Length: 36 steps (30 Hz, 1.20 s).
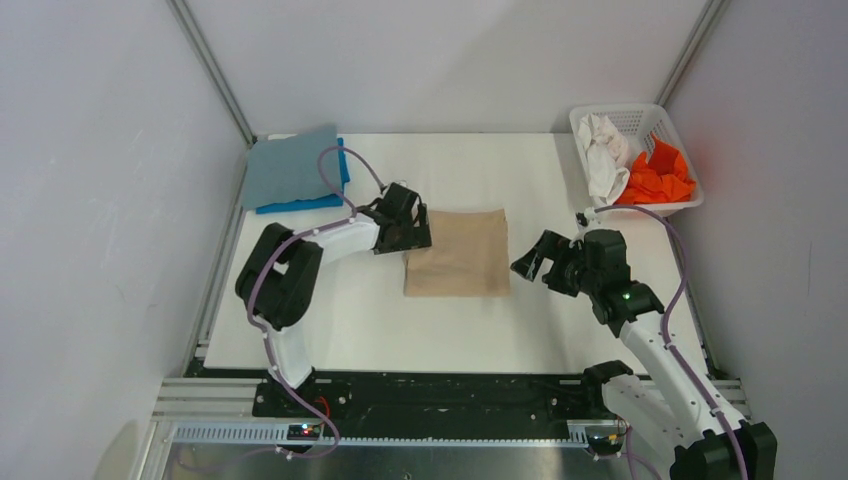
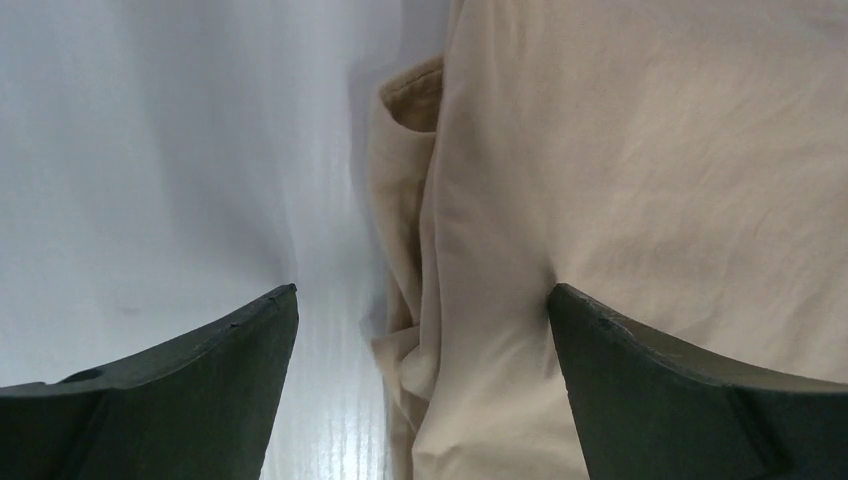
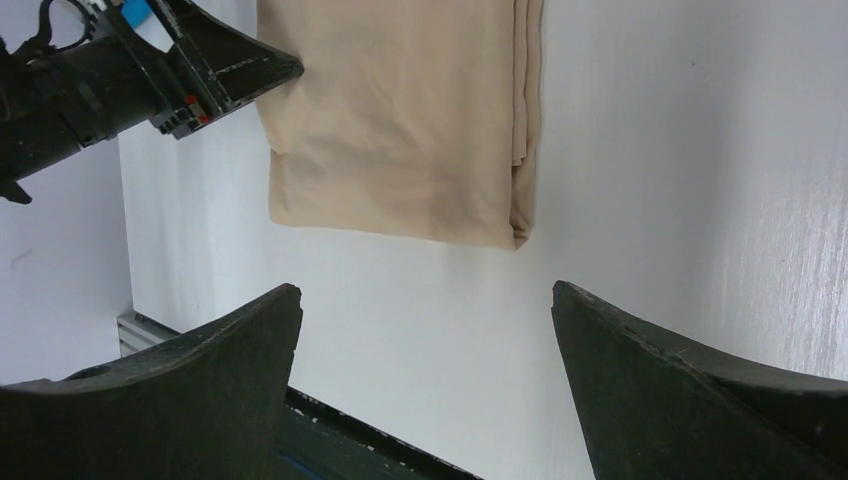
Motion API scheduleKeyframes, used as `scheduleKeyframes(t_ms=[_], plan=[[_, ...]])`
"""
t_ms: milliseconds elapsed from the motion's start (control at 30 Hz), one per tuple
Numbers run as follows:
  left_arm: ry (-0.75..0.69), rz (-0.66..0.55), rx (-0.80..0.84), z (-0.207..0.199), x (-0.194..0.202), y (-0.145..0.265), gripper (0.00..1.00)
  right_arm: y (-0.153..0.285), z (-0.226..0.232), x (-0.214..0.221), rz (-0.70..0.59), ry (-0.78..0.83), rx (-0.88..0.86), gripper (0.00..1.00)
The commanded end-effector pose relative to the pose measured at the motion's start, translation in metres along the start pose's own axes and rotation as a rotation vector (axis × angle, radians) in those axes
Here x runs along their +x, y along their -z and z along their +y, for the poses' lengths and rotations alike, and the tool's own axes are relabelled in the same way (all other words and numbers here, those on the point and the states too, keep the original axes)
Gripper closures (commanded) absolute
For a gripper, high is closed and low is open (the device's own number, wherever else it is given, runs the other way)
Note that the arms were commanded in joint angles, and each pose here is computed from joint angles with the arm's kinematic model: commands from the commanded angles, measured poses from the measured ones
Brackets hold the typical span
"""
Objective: Fold and stack the t-shirts
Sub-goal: Smooth out wrinkles on the folded tshirt, then put the neatly folded tshirt into the corner of the board with the left arm
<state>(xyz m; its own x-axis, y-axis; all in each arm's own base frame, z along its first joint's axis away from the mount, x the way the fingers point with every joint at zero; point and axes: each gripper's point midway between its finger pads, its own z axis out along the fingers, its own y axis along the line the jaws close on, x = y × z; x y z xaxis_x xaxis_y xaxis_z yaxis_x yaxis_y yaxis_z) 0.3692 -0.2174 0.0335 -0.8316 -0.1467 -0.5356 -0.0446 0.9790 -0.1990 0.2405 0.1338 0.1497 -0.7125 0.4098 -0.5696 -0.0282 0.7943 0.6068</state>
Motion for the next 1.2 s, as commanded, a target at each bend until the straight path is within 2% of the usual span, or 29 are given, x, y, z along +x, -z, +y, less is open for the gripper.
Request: scheduleKeyframes(t_ms=[0,133,333,400,433,467,500,533,567,700,967,1033,1167], plan=[[-0.018,0.047,0.062,-0.022,0.006,-0.007,0.02,0.002,0.0,-0.003,-0.02,0.018,-0.008,0.01],[-0.035,0.072,0.058,-0.034,0.021,-0.017,0.14,0.001,-0.002,-0.003,-0.02,0.017,-0.001,0.01],[-0.047,0.108,0.019,-0.045,0.051,-0.032,0.38,-0.001,-0.007,-0.004,-0.021,0.01,0.012,0.0],[-0.035,0.12,0.006,-0.046,0.058,-0.037,0.54,-0.001,-0.008,-0.004,-0.022,0.008,0.017,0.01],[-0.035,0.127,-0.002,-0.046,0.06,-0.038,0.59,-0.001,-0.008,-0.003,-0.02,0.007,0.018,0.0],[-0.04,0.132,-0.005,-0.046,0.061,-0.041,0.72,-0.002,-0.009,-0.003,-0.019,0.006,0.019,0.01],[-0.046,0.135,-0.009,-0.046,0.06,-0.041,0.78,-0.002,-0.009,-0.003,-0.019,0.006,0.019,0.01],[-0.059,0.128,-0.015,-0.045,0.058,-0.042,0.93,-0.002,-0.009,-0.003,-0.02,0.005,0.02,0.01],[-0.07,0.128,-0.027,-0.043,0.057,-0.041,0.96,-0.002,-0.009,-0.003,-0.021,0.005,0.02,0.01],[-0.133,0.09,-0.044,-0.04,0.042,-0.029,1.0,-0.001,-0.01,-0.005,-0.031,0.007,0.019,0.0],[-0.262,-0.271,-0.346,0.011,-0.06,0.044,1.0,0.005,-0.006,-0.006,-0.046,0.014,-0.001,0.01],[-0.396,-0.282,-0.391,0.018,-0.078,0.052,1.0,0.008,0.005,-0.005,-0.045,0.01,-0.052,0.01],[-0.481,-0.343,-0.493,0.034,-0.123,0.061,1.0,0.013,0.022,-0.003,-0.067,0.013,-0.143,0.01]])
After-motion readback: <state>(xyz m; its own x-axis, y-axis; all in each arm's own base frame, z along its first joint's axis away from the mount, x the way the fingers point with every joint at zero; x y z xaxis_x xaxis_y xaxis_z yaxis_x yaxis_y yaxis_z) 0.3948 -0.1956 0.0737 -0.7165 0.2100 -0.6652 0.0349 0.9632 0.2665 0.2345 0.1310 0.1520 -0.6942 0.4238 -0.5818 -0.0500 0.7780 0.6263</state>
